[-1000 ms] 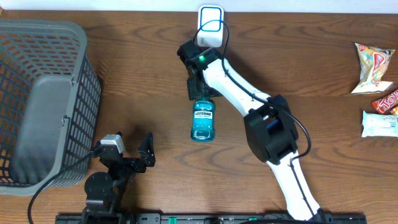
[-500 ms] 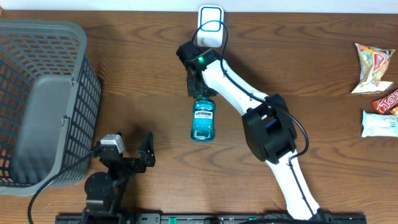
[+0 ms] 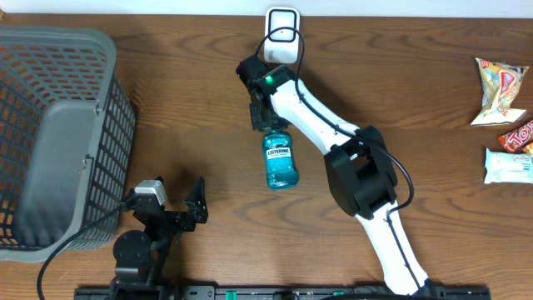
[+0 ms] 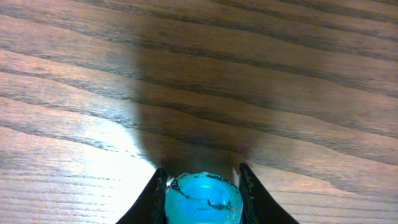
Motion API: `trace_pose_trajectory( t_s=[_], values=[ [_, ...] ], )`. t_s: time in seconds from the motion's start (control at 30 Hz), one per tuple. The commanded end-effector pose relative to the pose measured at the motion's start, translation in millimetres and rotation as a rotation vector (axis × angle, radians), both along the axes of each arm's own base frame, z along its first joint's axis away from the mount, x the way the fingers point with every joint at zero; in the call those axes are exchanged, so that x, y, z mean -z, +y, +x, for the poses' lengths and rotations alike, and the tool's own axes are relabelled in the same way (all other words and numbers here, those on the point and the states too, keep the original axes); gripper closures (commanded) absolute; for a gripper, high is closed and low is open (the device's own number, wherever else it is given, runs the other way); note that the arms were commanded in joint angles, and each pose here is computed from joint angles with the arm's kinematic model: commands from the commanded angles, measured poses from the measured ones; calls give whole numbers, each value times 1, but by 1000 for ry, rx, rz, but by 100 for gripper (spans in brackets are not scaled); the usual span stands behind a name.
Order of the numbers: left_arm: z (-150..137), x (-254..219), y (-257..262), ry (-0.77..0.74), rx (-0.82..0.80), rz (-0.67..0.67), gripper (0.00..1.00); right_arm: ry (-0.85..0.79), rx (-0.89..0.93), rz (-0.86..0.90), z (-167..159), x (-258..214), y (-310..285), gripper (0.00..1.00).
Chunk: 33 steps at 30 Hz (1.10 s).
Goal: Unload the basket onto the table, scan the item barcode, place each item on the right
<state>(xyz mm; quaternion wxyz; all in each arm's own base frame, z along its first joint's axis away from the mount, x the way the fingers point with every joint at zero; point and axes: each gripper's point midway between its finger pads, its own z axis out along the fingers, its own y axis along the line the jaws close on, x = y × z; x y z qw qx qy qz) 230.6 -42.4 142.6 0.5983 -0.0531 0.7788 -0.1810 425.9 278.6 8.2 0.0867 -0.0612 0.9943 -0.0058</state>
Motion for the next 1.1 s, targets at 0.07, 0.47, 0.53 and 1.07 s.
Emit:
trace_pose_trajectory(
  t_s=[0.07,0.47,0.53,1.07],
  values=[
    [-1,12,0,33,2,7,2,-55,-19,13,21,-27,0,95],
    [-1,12,0,33,2,7,2,-125,-34,57,33,-80,10,96],
    [-1,12,0,33,2,7,2,-134,-34,63,34,-89,11,96],
    [-1,12,0,33,2,7,2,-140,-41,67,25,-125,9,98]
  ],
)
